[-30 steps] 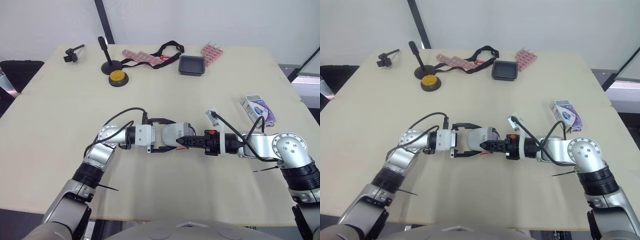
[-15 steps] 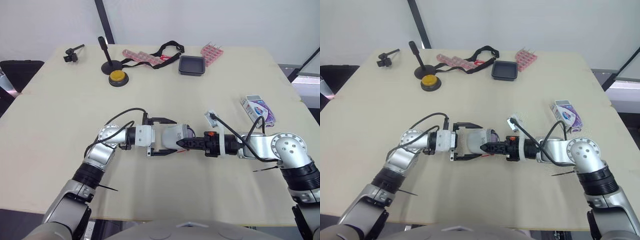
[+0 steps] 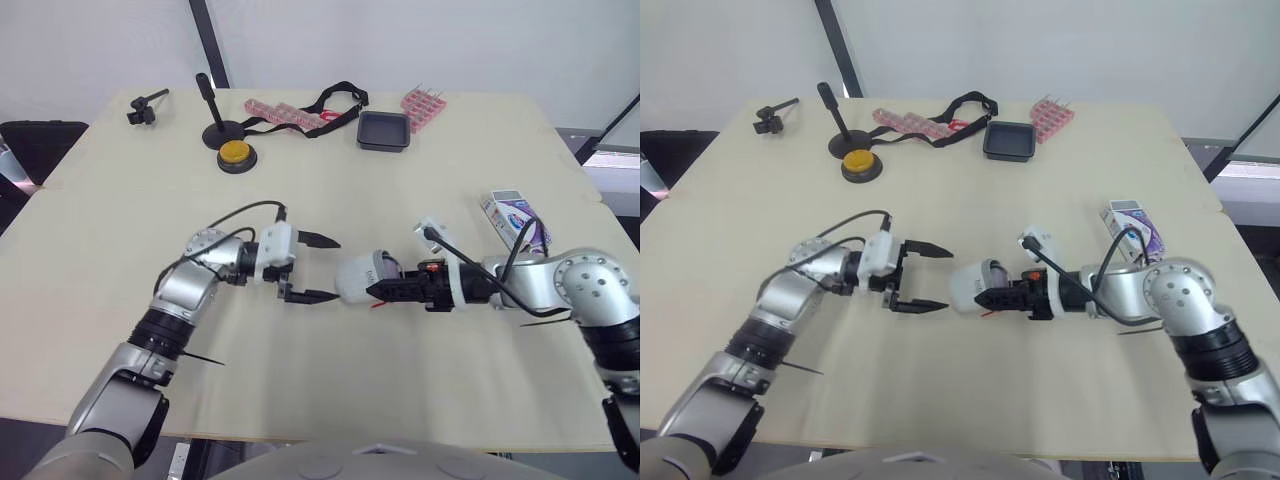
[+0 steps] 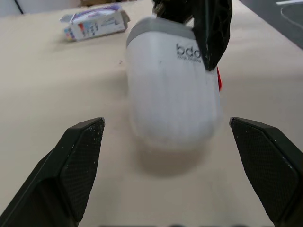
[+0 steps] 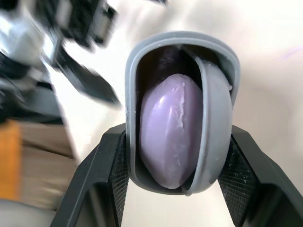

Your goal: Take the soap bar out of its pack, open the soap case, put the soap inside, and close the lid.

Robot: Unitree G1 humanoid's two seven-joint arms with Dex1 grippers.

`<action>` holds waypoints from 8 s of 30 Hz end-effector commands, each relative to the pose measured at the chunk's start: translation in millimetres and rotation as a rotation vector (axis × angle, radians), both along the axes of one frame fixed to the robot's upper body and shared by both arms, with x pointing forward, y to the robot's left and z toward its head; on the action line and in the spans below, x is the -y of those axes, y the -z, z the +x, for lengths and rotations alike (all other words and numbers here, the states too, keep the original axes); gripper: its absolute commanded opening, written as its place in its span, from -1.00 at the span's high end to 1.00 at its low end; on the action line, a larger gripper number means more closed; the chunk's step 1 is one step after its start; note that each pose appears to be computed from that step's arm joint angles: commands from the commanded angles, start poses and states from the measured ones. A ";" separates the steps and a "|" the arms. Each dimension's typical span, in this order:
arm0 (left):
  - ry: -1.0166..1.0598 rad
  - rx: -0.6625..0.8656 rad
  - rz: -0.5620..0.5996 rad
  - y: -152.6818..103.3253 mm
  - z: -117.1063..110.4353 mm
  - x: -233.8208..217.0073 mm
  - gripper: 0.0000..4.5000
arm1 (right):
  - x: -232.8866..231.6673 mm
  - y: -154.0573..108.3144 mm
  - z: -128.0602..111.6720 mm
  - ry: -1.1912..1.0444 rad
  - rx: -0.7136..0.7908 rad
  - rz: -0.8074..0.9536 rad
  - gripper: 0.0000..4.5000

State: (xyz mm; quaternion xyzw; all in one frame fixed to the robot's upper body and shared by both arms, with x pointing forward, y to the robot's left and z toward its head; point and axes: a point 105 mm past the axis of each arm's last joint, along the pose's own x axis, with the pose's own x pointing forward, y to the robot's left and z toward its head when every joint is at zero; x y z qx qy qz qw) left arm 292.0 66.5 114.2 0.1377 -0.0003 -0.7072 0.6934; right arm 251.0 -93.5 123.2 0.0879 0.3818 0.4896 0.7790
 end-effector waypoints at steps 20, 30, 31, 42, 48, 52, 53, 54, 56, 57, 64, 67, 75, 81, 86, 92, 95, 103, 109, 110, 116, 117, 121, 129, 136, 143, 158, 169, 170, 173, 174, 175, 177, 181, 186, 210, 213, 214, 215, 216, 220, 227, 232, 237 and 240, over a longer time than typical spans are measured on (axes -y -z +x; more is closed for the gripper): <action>-0.016 -0.054 0.045 -29.1 -5.4 49.4 -1.00 | -13.2 -33.5 -3.5 -0.587 0.497 -0.573 0.06; 0.071 -0.097 0.067 -26.3 -26.6 62.7 -1.00 | -24.1 -33.8 6.7 -0.646 0.541 -0.643 0.06; 0.066 -0.094 0.065 -25.7 -26.2 63.4 -1.00 | -24.3 -34.3 8.0 -0.649 0.545 -0.647 0.06; 0.028 -0.082 0.063 -22.0 -20.5 67.4 -1.00 | -24.5 -37.1 14.2 -0.676 0.575 -0.668 0.06; 0.012 -0.060 0.062 -23.2 -16.1 68.7 -1.00 | -25.2 -36.5 12.0 -0.691 0.573 -0.667 0.06; -0.006 -0.040 0.063 -24.0 -12.1 70.4 -1.00 | -24.7 -34.9 12.0 -0.692 0.571 -0.673 0.06; -0.007 -0.039 0.061 -24.1 -11.8 70.7 -1.00 | -24.8 -34.7 12.1 -0.692 0.571 -0.674 0.06; -0.006 -0.040 0.060 -24.2 -11.8 71.0 -1.00 | -25.1 -34.5 12.3 -0.691 0.571 -0.673 0.06; -0.005 -0.041 0.053 -24.6 -12.2 71.5 -1.00 | -25.6 -34.1 12.2 -0.692 0.571 -0.673 0.06; -0.004 -0.041 0.050 -25.0 -12.5 71.9 -1.00 | -25.8 -33.9 12.0 -0.692 0.571 -0.673 0.06; -0.004 -0.039 0.047 -25.2 -12.0 72.9 -1.00 | -25.3 -32.3 12.0 -0.692 0.570 -0.678 0.06; -0.003 -0.040 0.048 -24.3 -12.3 72.9 -0.89 | -25.1 -31.9 11.8 -0.693 0.570 -0.679 0.06; -0.006 -0.038 0.045 -24.1 -11.5 72.2 0.13 | -25.1 -30.5 9.4 -0.698 0.563 -0.675 0.06; -0.011 -0.036 0.048 -21.4 -12.0 72.3 0.13 | -25.0 -30.8 9.8 -0.696 0.562 -0.673 0.06; -0.008 -0.042 0.047 -17.7 -15.6 74.1 0.13 | -25.7 -30.9 9.8 -0.697 0.563 -0.669 0.06; -0.005 -0.034 0.058 -13.8 -15.8 74.2 0.13 | -26.1 -30.4 10.6 -0.695 0.564 -0.667 0.06; -0.007 -0.030 0.056 -13.7 -15.1 74.0 0.13 | -26.6 -30.0 10.0 -0.692 0.550 -0.656 0.06; 0.015 -0.075 0.001 -11.0 -19.5 64.3 0.13 | -18.3 -26.1 13.0 -0.621 0.523 -0.602 -0.98; 0.057 -0.074 -0.087 -12.9 -26.0 53.9 0.13 | -10.3 -24.9 7.0 -0.525 0.478 -0.451 -0.98; 0.059 -0.070 -0.118 -13.9 -26.7 51.8 0.13 | -10.4 -25.6 6.1 -0.484 0.467 -0.383 -0.98; 0.021 -0.037 -0.248 -11.7 -23.8 43.7 0.13 | 18.0 -15.0 5.3 -0.304 0.557 -0.192 -0.98; 0.010 -0.031 -0.251 -9.5 -22.6 42.7 0.13 | 21.5 -12.6 2.9 -0.286 0.568 -0.159 -0.98; -0.022 -0.008 -0.244 3.0 -20.3 39.1 0.13 | 35.7 1.2 -10.7 -0.235 0.600 -0.075 -0.98; -0.024 -0.002 -0.250 10.5 -21.5 39.8 0.13 | 36.2 4.2 -17.5 -0.146 0.731 0.022 -0.98; -0.027 0.016 -0.234 13.0 -21.5 38.8 0.13 | 95.7 -5.7 -19.1 0.241 0.861 0.032 -0.98; -0.045 0.021 -0.237 10.2 -17.3 39.6 0.13 | 210.6 4.5 -55.1 0.778 0.897 -0.155 -0.98; -0.003 -0.013 -0.216 8.1 -20.4 40.2 0.13 | 244.0 25.4 -74.1 0.559 0.734 -0.415 -0.98; 0.016 -0.031 -0.217 6.6 -23.2 43.8 0.13 | 220.9 -11.4 -29.9 -0.151 0.565 -0.573 -0.98; 0.025 -0.030 -0.214 7.0 -24.3 44.2 0.13 | 216.6 -15.4 -22.2 -0.209 0.575 -0.594 -0.98; 0.035 -0.027 -0.212 7.0 -25.4 45.4 0.13 | 209.3 -22.0 -2.3 -0.292 0.599 -0.625 -0.98; 0.034 -0.026 -0.213 6.7 -25.2 45.7 0.13 | 207.5 -22.5 3.9 -0.321 0.603 -0.637 -0.98; 0.032 -0.024 -0.214 6.3 -25.0 45.9 0.13 | 205.4 -21.9 8.2 -0.354 0.601 -0.647 -0.98; 0.029 -0.022 -0.216 5.6 -25.1 46.3 0.13 | 200.2 -19.3 15.2 -0.417 0.595 -0.656 -0.98; 0.018 -0.025 -0.220 5.0 -24.8 45.7 0.13 | 193.6 -12.5 22.5 -0.517 0.566 -0.665 -0.98; 0.017 -0.022 -0.217 4.5 -24.9 45.3 0.13 | 188.2 -7.0 32.2 -0.581 0.565 -0.674 -0.98; -0.001 -0.016 -0.217 4.4 -26.9 46.9 0.13 | 172.1 14.9 53.8 -0.771 0.576 -0.696 -0.98; -0.003 -0.017 -0.217 4.7 -27.1 46.9 0.13 | 170.2 14.6 55.0 -0.769 0.579 -0.688 -0.98; -0.004 -0.017 -0.217 4.7 -26.9 46.8 0.13 | 168.9 14.4 55.3 -0.771 0.580 -0.684 -0.98; -0.004 -0.018 -0.217 4.8 -26.6 46.7 0.13 | 167.4 14.3 55.8 -0.772 0.583 -0.680 -0.98; -0.004 -0.018 -0.217 4.8 -26.7 46.6 0.13 | 166.4 14.3 55.7 -0.775 0.585 -0.678 -0.98; -0.004 -0.019 -0.216 4.9 -27.2 46.5 0.13 | 167.9 17.7 54.1 -0.789 0.577 -0.690 -0.98; -0.008 -0.025 -0.215 5.3 -27.0 46.5 0.13 | 168.0 21.3 51.7 -0.796 0.568 -0.692 -0.64; -0.008 -0.027 -0.214 5.3 -26.6 47.1 0.13 | 167.2 20.8 52.6 -0.798 0.575 -0.698 0.08; -0.009 -0.026 -0.214 5.2 -26.3 47.3 0.13 | 168.6 21.4 51.3 -0.799 0.567 -0.701 0.14; -0.017 -0.033 -0.213 6.0 -25.7 46.3 0.13 | 164.1 12.3 48.1 -0.804 0.561 -0.689 0.14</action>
